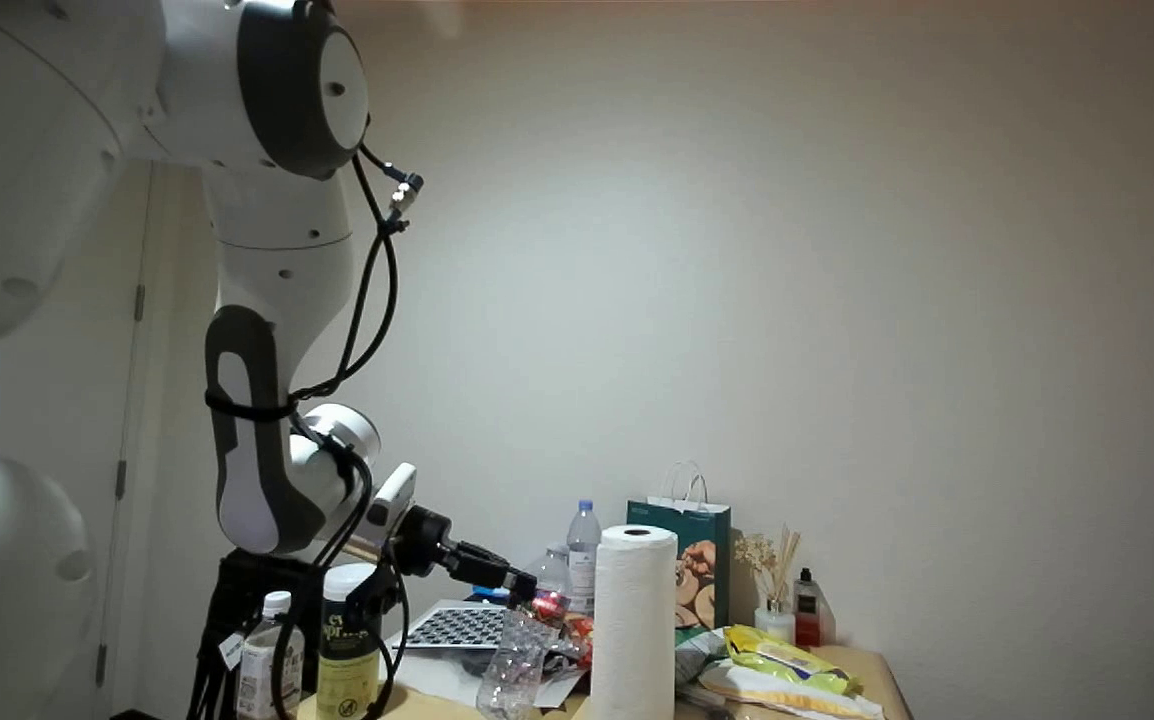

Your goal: Pick up the bottle and put it on the table.

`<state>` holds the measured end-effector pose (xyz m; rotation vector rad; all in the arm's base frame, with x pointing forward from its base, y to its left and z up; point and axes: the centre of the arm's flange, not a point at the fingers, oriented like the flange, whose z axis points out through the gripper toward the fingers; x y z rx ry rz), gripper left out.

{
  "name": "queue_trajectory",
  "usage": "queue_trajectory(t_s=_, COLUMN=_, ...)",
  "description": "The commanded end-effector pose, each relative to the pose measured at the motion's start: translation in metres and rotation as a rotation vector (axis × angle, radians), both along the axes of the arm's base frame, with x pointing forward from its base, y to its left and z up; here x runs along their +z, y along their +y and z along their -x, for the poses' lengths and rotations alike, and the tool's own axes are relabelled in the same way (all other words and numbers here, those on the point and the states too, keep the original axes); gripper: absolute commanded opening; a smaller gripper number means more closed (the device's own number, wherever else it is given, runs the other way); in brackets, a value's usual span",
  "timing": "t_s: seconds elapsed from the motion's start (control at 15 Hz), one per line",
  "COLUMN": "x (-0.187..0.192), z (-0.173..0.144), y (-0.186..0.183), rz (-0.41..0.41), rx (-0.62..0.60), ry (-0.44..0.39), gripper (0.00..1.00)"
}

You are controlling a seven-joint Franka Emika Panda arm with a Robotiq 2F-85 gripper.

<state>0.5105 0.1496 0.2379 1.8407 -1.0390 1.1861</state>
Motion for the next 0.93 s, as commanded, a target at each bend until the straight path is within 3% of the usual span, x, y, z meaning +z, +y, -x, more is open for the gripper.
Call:
queue_trajectory(t_s=0.0, x=-0.022, z=-0.006, y=0.003, rz=0.011, rx=-0.008, ry=0.000, gripper=0.04)
queue_trajectory(t_s=0.53, x=-0.060, z=-0.015, y=0.009, rz=-0.001, rx=-0.009, ry=0.057, gripper=0.04)
queue_trajectory(t_s=0.67, x=-0.067, z=-0.018, y=0.010, rz=0.008, rx=-0.015, ry=0.050, gripper=0.04)
queue_trajectory(t_s=0.87, x=-0.077, z=-0.023, y=0.007, rz=0.038, rx=-0.058, ry=-0.024, gripper=0.04)
